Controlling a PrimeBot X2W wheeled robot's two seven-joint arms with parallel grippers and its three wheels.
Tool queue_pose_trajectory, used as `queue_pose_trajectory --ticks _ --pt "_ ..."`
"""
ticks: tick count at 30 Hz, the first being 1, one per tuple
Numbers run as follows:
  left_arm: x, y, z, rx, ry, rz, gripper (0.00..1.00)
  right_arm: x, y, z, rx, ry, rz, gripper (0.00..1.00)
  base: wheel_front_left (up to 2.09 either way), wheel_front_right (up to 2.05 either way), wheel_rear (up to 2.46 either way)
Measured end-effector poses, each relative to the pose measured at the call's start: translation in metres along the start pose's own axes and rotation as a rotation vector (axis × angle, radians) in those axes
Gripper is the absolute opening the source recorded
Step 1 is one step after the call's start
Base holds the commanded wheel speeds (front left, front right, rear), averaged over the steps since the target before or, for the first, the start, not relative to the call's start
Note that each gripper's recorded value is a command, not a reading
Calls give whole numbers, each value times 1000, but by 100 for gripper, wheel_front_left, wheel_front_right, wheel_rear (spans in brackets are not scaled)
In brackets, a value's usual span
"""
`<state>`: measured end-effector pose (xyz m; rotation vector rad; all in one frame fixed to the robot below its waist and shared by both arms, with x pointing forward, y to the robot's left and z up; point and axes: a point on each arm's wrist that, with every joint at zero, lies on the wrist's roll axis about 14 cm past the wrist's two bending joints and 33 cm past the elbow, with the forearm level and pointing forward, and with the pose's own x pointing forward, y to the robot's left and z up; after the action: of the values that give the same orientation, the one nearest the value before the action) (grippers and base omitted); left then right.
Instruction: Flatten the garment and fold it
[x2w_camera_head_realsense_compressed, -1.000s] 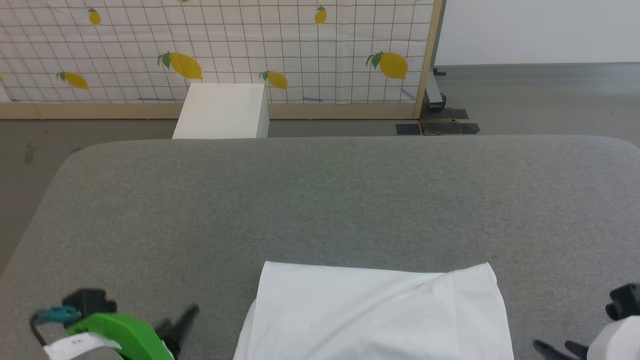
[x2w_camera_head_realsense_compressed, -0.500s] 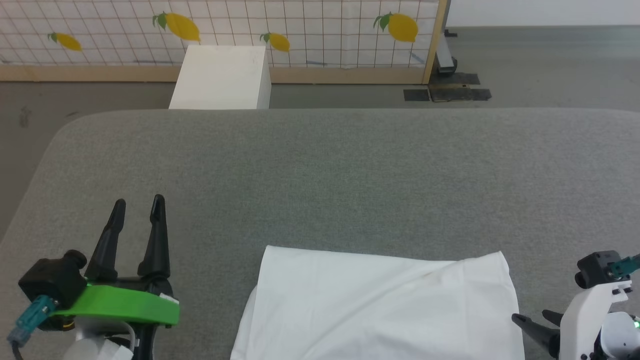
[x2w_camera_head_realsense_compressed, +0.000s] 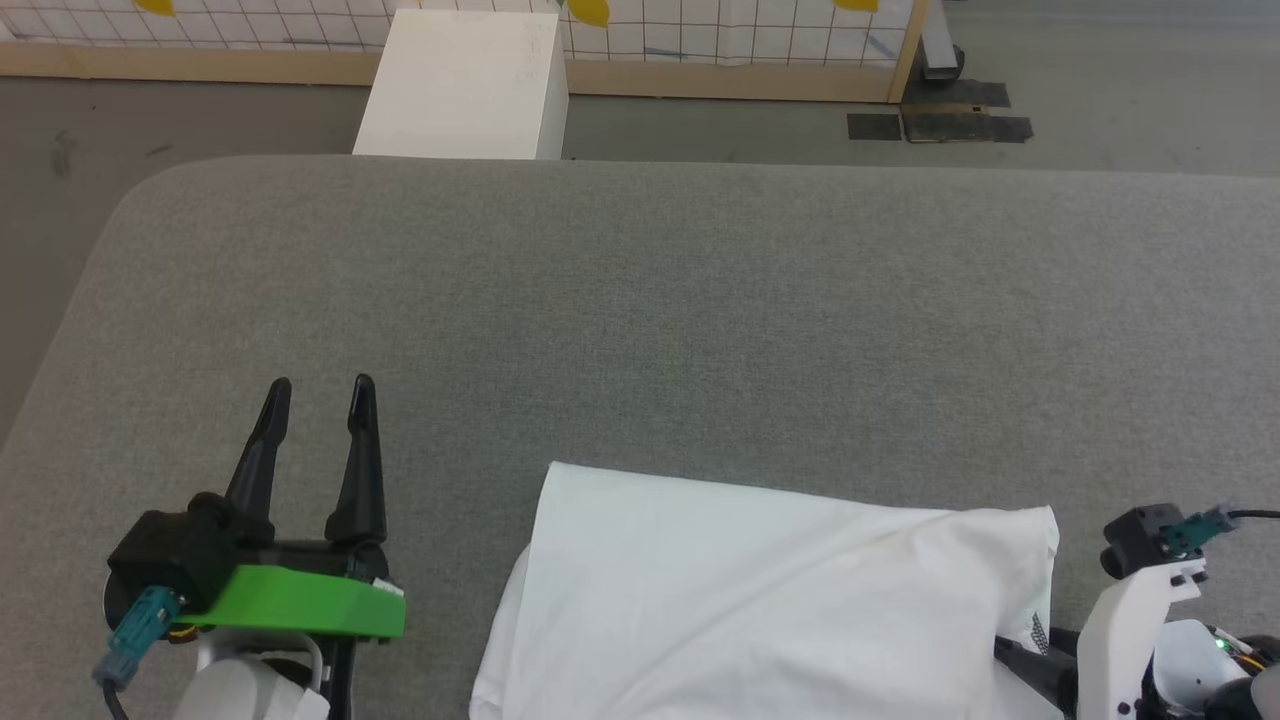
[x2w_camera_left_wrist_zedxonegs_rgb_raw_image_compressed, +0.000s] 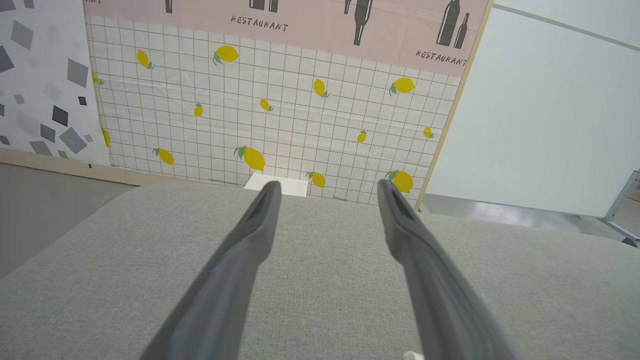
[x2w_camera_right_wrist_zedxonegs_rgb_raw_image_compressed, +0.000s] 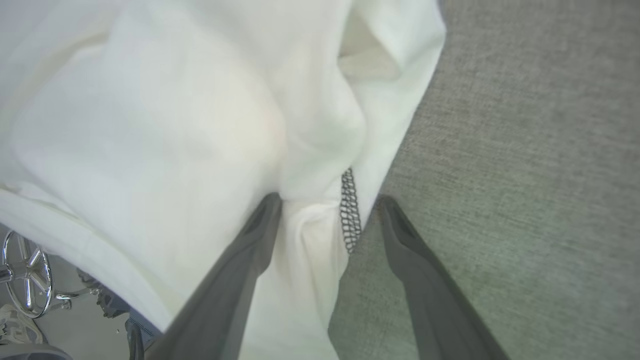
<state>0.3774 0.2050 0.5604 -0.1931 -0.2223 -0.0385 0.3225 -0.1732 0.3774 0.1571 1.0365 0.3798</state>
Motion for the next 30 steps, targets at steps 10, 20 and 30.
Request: queue_pose_trajectory --ticks 10,20,30 --pt "3 -3 -2 -16 -13 16 100 15 25 6 -43 20 72 100 0 0 0" --pt "3 -2 -5 -22 -9 24 100 18 16 7 -41 38 53 0 0 0 0" --pt "4 -6 -9 -41 -4 23 100 14 -3 26 5 -27 14 0 0 0 0"
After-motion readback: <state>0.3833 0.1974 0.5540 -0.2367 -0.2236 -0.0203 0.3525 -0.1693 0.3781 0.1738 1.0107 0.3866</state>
